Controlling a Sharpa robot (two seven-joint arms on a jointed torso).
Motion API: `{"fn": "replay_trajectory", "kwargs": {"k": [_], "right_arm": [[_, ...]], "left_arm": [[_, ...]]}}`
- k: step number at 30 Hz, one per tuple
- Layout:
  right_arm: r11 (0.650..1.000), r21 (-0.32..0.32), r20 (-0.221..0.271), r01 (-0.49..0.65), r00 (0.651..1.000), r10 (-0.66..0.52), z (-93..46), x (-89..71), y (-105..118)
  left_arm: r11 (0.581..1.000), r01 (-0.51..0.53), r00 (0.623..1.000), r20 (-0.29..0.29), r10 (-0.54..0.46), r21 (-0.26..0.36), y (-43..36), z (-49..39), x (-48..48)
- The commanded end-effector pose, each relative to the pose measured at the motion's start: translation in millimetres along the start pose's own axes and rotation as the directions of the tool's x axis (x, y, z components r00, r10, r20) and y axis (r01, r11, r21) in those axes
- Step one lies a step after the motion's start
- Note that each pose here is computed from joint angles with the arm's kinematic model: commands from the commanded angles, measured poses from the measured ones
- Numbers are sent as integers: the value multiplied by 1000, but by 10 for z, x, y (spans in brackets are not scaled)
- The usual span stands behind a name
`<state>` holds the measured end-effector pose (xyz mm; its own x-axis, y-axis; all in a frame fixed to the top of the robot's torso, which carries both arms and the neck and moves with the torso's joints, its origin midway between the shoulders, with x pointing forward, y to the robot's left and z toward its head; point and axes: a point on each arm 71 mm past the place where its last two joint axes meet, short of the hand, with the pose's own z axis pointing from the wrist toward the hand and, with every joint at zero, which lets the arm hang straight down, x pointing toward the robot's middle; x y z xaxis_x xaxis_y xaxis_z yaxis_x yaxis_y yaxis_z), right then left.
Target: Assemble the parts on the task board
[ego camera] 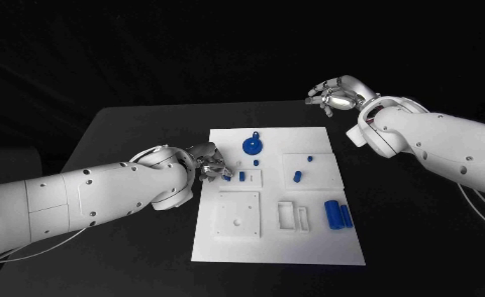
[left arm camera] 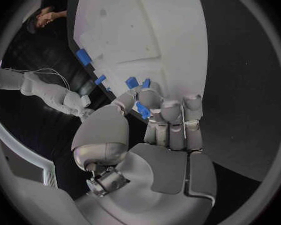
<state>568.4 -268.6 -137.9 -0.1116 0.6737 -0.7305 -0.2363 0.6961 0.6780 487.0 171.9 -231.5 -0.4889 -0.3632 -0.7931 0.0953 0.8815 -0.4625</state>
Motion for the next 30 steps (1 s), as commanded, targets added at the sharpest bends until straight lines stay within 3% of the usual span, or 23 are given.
{"fn": "replay_trajectory", "kwargs": {"k": [1, 12, 30], "right_arm": [[1000, -7, -8, -6, 1000, 6, 2, 7, 4], [1000, -1, -18, -8, 1000, 8, -9, 36, -23], [1000, 2, -16, -7, 1000, 7, -16, 31, -39]], "left_arm": [[1000, -9, 1000, -1, 9, 9, -2, 4, 18], [1000, -19, 998, -56, 19, -3, 7, 2, 72], [999, -39, 998, -41, 38, -22, 62, 6, 40]]}}
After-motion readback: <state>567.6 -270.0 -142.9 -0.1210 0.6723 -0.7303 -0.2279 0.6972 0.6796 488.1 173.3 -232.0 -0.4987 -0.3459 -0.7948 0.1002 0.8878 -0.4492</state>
